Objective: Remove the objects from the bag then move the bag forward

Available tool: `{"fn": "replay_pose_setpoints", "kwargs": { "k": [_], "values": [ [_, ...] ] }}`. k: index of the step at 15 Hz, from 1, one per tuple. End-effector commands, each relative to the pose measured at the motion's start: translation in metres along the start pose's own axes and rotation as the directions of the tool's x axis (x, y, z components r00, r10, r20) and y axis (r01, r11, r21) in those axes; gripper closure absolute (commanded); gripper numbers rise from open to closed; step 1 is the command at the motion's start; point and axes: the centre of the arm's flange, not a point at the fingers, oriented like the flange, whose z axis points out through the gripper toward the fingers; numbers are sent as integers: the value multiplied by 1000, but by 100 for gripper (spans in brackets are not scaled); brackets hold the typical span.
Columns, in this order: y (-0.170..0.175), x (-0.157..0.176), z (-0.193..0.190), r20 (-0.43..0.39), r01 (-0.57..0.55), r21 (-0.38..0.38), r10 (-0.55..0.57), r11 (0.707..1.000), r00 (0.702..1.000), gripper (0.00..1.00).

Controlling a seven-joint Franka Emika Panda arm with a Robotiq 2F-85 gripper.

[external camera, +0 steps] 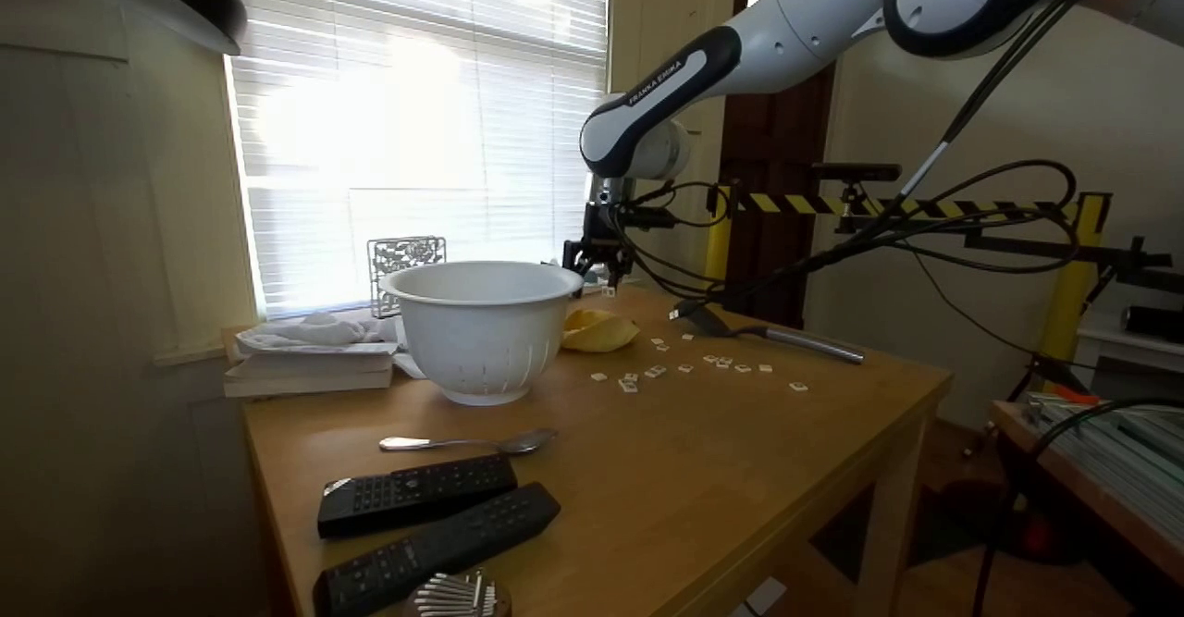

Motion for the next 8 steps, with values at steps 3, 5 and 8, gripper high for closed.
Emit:
{"fn": "replay_pose_setpoints", "kwargs": {
  "k": [3,5,8],
  "values": [
    [7,-1,-29,24,4,-71,-3,997,1000,0],
    [17,-10,-36,54,25,-107,-19,994,998,0],
    [39,-31,-39,71,62,-161,-51,985,996,0]
  ]
}}
